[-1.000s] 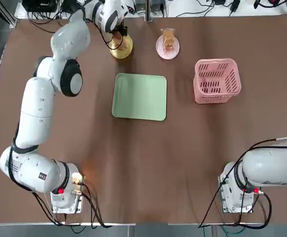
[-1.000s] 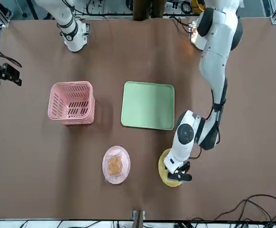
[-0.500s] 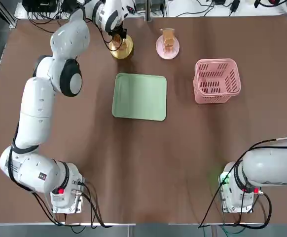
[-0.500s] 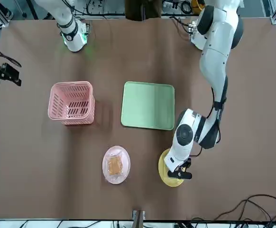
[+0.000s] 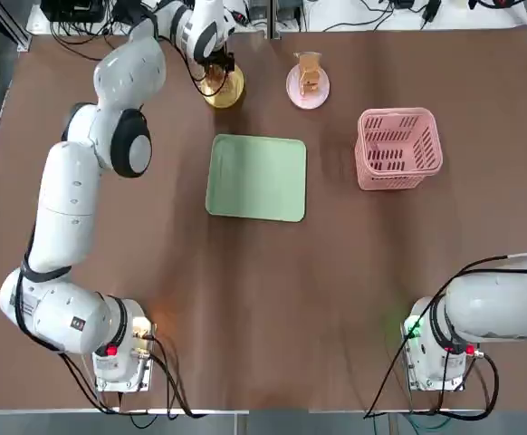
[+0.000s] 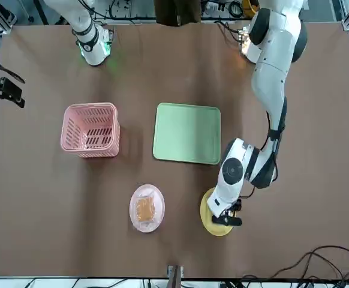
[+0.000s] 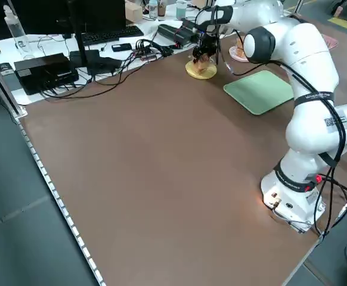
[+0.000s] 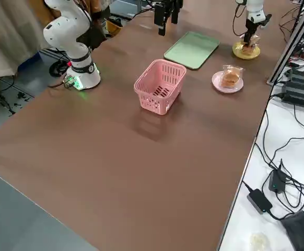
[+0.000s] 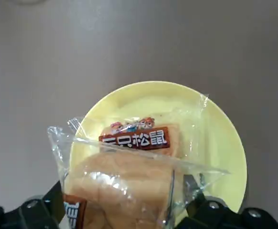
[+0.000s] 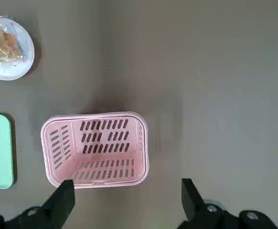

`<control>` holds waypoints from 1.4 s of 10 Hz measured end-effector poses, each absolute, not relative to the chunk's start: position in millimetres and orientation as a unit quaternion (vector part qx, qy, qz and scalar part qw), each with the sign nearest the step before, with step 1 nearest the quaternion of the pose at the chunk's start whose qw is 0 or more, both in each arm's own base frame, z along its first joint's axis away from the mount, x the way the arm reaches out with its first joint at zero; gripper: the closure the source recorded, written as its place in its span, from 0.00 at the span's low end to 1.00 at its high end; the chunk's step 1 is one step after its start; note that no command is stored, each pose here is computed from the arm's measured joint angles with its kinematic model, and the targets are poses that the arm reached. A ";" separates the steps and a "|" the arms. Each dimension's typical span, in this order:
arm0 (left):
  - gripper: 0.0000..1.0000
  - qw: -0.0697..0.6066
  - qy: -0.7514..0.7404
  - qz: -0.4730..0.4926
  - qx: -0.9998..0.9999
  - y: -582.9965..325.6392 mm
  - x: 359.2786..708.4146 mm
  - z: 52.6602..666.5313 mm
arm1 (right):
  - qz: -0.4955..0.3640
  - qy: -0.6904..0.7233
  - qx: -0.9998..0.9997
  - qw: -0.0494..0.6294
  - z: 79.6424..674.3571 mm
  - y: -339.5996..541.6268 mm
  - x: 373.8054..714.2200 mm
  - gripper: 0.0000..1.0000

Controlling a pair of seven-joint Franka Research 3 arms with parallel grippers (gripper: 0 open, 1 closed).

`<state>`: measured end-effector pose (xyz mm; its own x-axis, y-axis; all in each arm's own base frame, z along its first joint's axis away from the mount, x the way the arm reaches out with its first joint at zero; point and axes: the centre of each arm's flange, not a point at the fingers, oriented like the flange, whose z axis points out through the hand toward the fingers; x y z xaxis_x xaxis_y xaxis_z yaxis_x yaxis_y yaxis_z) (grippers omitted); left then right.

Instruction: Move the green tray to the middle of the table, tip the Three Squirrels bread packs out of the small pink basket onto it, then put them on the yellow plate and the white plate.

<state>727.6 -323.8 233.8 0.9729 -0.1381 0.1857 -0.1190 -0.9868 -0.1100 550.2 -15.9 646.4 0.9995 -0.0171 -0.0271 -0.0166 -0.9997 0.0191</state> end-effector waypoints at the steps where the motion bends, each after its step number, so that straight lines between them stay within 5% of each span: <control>1: 0.00 0.049 0.065 -0.097 -0.992 -323.8 727.6 233.9 | -0.014 -0.008 1.000 0.009 646.5 -15.2 550.3 0.01; 14: 0.00 0.054 0.057 -0.097 -0.992 -317.6 731.2 259.3 | -0.013 -0.007 1.000 0.009 646.6 -13.6 550.5 0.01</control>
